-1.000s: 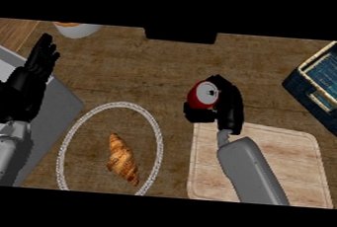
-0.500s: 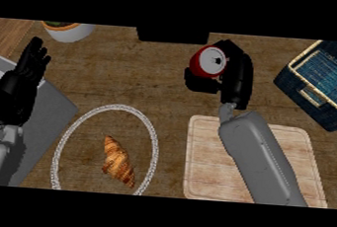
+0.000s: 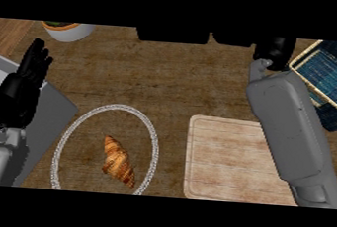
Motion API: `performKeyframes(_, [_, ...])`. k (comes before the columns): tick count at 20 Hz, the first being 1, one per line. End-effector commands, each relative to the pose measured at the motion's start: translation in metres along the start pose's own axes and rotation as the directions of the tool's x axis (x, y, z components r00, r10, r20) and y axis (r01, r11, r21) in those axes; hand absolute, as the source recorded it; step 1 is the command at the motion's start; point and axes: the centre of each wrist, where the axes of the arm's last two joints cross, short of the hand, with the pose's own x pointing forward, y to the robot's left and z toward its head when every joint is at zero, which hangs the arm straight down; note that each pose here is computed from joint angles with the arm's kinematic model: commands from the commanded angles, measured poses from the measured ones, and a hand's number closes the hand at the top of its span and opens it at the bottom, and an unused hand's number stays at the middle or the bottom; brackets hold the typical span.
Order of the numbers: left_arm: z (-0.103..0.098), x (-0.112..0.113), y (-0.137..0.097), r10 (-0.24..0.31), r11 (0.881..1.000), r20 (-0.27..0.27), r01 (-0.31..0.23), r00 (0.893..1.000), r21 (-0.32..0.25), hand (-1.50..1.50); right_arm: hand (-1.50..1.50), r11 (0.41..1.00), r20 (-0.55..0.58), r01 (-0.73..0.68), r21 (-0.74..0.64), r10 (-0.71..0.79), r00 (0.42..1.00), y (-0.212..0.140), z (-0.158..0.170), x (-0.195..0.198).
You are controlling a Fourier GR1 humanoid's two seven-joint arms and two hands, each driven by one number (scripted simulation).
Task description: Pick the can from the cutting board and place it in the basket
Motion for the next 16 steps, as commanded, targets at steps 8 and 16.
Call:
performKeyframes(8, [-0.001,-0.023,-0.005,0.002,1.0,-0.142,-0.006,0.99,-0.024,0.0,1.5,0.982,-0.064,-0.105,-0.156,0.096,0.993,-0.044,-0.074,0.02])
performKeyframes(16, [0.002,-0.016,-0.008,0.007,0.999,-0.133,-0.011,0.991,-0.034,0.0,1.5,0.96,-0.124,-0.246,-0.136,0.23,0.965,-0.067,-0.118,0.005])
